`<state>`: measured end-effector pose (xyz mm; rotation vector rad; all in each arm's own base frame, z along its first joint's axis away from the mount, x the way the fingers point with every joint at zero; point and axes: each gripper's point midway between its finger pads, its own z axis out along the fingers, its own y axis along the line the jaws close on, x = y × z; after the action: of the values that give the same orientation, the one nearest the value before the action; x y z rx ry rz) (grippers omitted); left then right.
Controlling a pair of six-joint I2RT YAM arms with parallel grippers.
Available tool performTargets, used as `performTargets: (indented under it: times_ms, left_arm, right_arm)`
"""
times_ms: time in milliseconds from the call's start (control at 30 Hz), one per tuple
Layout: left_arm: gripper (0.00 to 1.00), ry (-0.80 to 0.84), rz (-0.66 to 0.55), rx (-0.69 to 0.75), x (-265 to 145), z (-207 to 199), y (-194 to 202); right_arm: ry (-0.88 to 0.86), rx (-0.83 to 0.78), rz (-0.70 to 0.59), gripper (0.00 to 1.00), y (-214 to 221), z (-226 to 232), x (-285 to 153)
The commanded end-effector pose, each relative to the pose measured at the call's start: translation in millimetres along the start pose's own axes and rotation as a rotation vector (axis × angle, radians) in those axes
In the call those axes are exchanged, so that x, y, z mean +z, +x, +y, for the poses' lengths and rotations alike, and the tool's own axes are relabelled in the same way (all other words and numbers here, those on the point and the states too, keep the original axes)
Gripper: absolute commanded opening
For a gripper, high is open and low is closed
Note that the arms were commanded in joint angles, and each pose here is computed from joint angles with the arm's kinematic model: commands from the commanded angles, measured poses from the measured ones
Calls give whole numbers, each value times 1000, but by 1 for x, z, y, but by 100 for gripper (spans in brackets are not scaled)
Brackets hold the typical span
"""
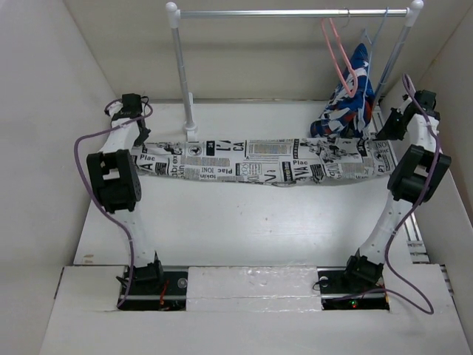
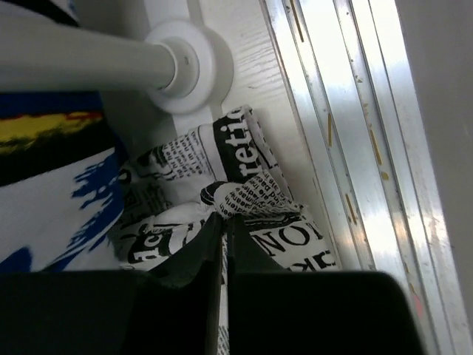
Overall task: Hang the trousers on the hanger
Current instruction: Fold the trousers at the center of the board.
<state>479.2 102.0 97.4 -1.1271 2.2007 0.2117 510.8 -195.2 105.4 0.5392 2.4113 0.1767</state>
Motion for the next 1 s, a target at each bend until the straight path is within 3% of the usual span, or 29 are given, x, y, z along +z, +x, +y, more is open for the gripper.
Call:
performTargets:
  times_ms: [0,33,100,133,233,300,333,367,433,500,533,567,633,700,767,800,833,967]
  left_arm:
    - [0,-36,-48,34,7,-8,-32]
    - [6,-53,-24,51,22,-10,-25]
    - [25,-14,-41,71,21,-26,-41]
    - [47,-17,-36,78,24,-28,-42]
    - [76,10,-92,66,0,-34,-66]
    - [77,-15,-109,50,-10,-23,-67]
    - [80,-1,-154,22,-35,-18,-79]
    - [81,-23,-143,23,-31,-3,-62]
    - [79,-18,-119,-24,-42,31,-40]
    - [77,96,-66,-72,-43,31,-21]
    - [76,108,-48,-118,-45,42,-15]
    - [76,113,10,-109,-36,49,12]
    - [76,135,92,-100,-30,49,38]
    - [75,150,174,-96,-24,48,60]
    - [75,174,242,-105,-16,41,75]
    - [75,168,268,-117,-10,40,81]
    - [75,161,277,-115,-7,41,84]
    - [77,151,289,-133,3,39,88]
  right_arm:
    - [1,-5,-108,10,-37,-3,-4]
    - [-5,-1,-119,29,-39,-2,-2]
    - [-11,5,-130,51,-40,-1,-3]
    - [-32,-1,-143,63,-42,3,-4]
    - [-71,-17,-153,66,-43,18,-17]
    - [-95,-29,-209,67,-50,29,-41]
    - [-106,-30,-237,66,-53,33,-48]
    - [-119,-23,-206,65,-33,38,-44]
    - [-158,-50,-302,60,-42,58,-76]
    - [-163,-35,-264,43,-7,61,-73]
    - [-184,-53,-329,11,-13,75,-95]
    - [-180,-29,-281,0,17,70,-86]
    - [-212,-52,-309,0,30,86,-100]
    - [-195,-35,-234,0,72,80,-88]
    - [-189,-18,-201,30,93,69,-85]
    - [-209,26,-128,55,130,56,-70]
    - [-247,17,-141,63,127,63,-71]
    - [-329,61,-88,75,151,54,-46]
